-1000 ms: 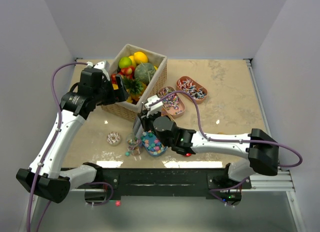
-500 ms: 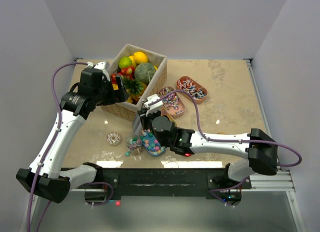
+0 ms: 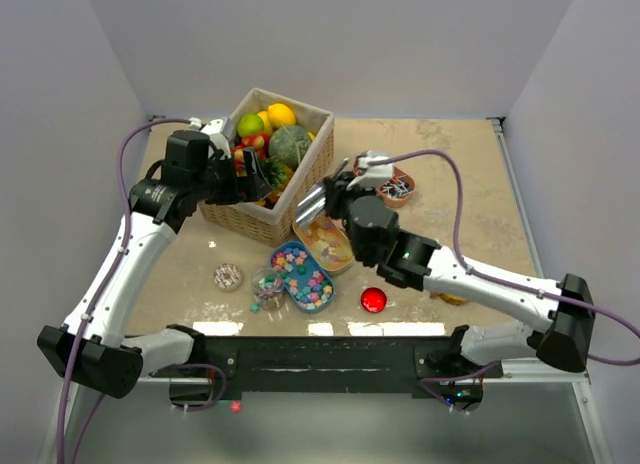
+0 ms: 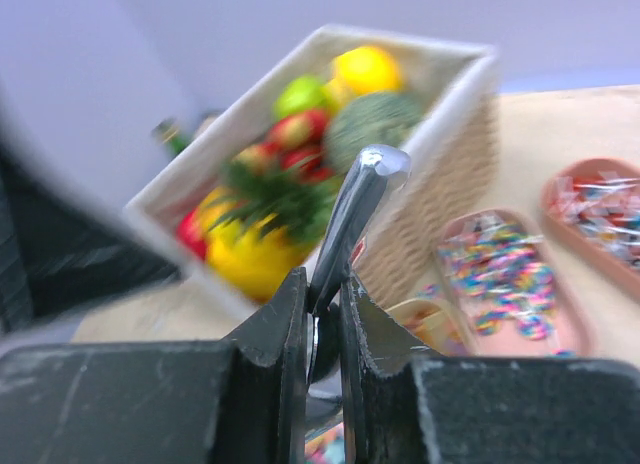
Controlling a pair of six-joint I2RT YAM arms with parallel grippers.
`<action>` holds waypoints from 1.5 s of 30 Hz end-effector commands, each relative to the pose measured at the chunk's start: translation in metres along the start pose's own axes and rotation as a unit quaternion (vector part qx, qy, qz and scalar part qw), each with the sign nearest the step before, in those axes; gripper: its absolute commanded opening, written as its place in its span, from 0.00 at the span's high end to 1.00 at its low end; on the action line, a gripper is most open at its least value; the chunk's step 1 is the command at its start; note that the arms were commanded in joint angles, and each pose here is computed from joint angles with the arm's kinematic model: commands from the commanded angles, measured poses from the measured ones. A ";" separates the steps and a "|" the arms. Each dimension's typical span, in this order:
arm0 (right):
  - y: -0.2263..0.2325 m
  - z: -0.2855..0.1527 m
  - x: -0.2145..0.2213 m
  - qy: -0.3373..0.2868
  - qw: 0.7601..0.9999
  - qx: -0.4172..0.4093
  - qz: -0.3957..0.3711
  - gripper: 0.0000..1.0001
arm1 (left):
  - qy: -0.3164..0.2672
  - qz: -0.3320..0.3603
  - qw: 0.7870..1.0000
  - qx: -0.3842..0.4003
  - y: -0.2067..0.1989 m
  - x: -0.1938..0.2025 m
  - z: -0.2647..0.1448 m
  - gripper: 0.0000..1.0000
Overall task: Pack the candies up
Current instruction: Adjust the spatula.
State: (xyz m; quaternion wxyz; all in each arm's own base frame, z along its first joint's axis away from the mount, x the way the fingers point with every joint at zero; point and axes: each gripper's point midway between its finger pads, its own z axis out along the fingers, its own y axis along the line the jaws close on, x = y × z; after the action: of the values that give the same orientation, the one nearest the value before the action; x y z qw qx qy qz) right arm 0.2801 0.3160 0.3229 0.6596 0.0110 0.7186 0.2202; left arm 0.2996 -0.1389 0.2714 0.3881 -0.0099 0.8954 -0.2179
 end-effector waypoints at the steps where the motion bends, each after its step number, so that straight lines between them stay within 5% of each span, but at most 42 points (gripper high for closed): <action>1: -0.088 0.010 -0.040 -0.044 0.987 0.141 0.070 1.00 | -0.033 0.031 0.996 0.075 -0.033 -0.024 0.006 0.04; 6: -0.164 0.033 -0.044 -0.059 0.962 0.265 0.025 1.00 | -0.032 0.040 0.993 0.104 -0.058 -0.034 0.024 0.04; 13: -0.200 0.083 -0.007 -0.019 0.938 0.341 -0.053 1.00 | -0.042 0.052 0.991 0.116 -0.071 -0.053 0.035 0.05; 31: -0.240 0.110 0.102 0.091 0.890 0.431 -0.122 1.00 | -0.033 0.056 0.994 0.082 -0.059 -0.050 0.037 0.05; 45: -0.243 0.130 0.127 0.078 0.885 0.445 -0.114 1.00 | -0.021 0.066 0.994 0.080 -0.060 -0.055 0.049 0.05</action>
State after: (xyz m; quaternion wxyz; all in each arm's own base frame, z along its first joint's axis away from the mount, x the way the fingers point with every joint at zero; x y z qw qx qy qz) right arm 0.4418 0.1705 0.1241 0.5346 0.1723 0.8013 -0.2057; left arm 0.3534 -0.1984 0.2820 0.3913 0.0551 0.8801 -0.2631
